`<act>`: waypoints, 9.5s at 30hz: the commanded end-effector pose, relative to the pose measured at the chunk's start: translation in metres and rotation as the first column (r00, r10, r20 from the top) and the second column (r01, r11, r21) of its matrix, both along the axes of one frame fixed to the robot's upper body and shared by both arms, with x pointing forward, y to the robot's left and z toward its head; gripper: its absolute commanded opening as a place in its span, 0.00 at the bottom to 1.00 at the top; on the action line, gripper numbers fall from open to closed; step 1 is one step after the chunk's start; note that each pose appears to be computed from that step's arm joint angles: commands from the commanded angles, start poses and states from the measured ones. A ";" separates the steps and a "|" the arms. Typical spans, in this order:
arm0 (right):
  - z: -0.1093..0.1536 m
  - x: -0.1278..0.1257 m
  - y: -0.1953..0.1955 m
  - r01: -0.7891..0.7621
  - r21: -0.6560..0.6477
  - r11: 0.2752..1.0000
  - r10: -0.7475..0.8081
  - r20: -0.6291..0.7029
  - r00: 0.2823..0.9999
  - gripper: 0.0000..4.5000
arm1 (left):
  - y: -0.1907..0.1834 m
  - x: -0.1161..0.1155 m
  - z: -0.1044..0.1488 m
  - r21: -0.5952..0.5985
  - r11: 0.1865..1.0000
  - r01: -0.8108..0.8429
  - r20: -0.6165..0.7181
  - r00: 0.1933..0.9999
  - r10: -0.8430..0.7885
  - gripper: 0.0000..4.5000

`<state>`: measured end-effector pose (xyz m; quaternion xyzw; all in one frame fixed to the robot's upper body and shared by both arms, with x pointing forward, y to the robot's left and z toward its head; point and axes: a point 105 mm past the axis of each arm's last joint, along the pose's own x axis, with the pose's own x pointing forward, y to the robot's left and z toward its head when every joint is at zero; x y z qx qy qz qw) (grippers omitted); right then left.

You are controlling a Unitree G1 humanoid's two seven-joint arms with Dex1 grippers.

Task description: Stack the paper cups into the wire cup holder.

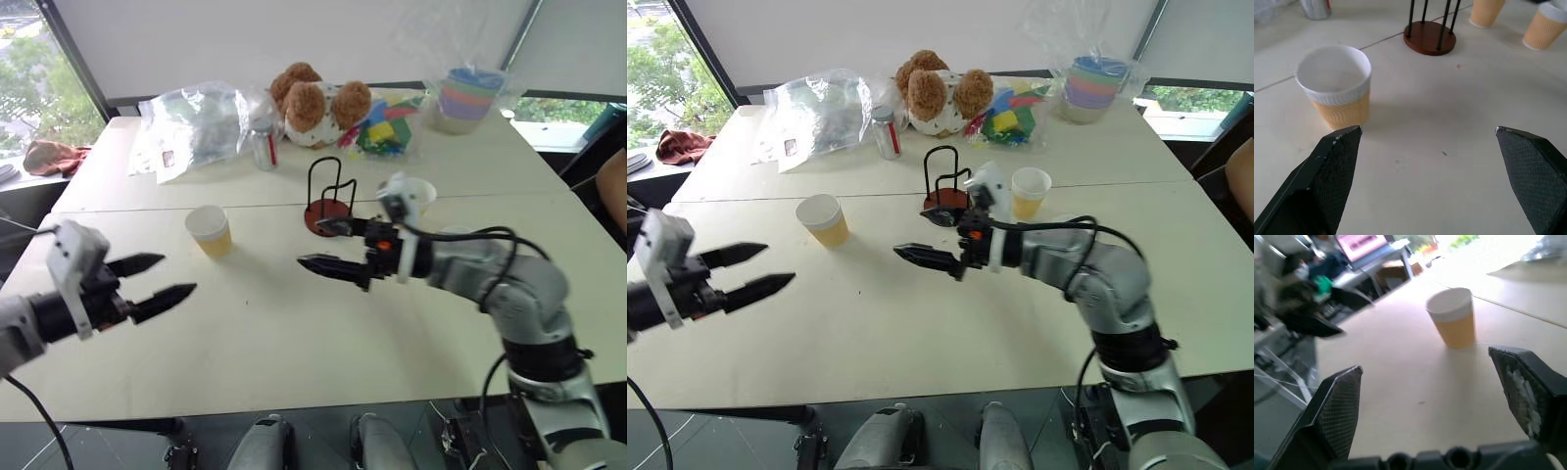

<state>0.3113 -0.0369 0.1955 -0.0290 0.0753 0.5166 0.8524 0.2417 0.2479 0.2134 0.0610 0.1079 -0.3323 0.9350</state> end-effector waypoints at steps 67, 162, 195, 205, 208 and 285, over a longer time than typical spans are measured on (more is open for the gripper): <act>-0.027 -0.025 -0.013 -0.398 -0.137 0.907 0.412 0.104 0.905 0.02 | -0.037 -0.009 -0.013 0.020 0.987 0.162 -0.045 0.986 -0.161 1.00; 0.099 -0.024 -0.020 -0.538 -0.699 0.470 0.822 0.126 0.555 0.00 | -0.060 0.012 -0.001 0.164 0.924 0.346 -0.075 0.938 -0.338 1.00; 0.106 0.068 -0.087 -0.133 -0.784 0.606 0.496 0.241 0.834 0.74 | -0.066 0.018 0.020 0.137 0.928 0.347 0.025 0.935 -0.353 1.00; 0.056 0.111 -0.132 0.043 -0.806 0.590 0.245 0.230 0.942 0.74 | -0.053 0.026 0.046 0.150 0.946 0.286 0.102 0.948 -0.303 1.00; 0.046 0.113 -0.132 0.037 -0.804 0.594 0.230 0.213 0.950 0.74 | -0.058 0.030 0.045 0.129 0.949 0.288 0.120 0.945 -0.303 1.00; 0.141 0.002 -0.013 -0.511 -0.702 0.496 0.825 0.197 0.530 0.88 | -0.045 0.038 0.021 0.269 0.942 0.202 0.110 0.965 -0.239 1.00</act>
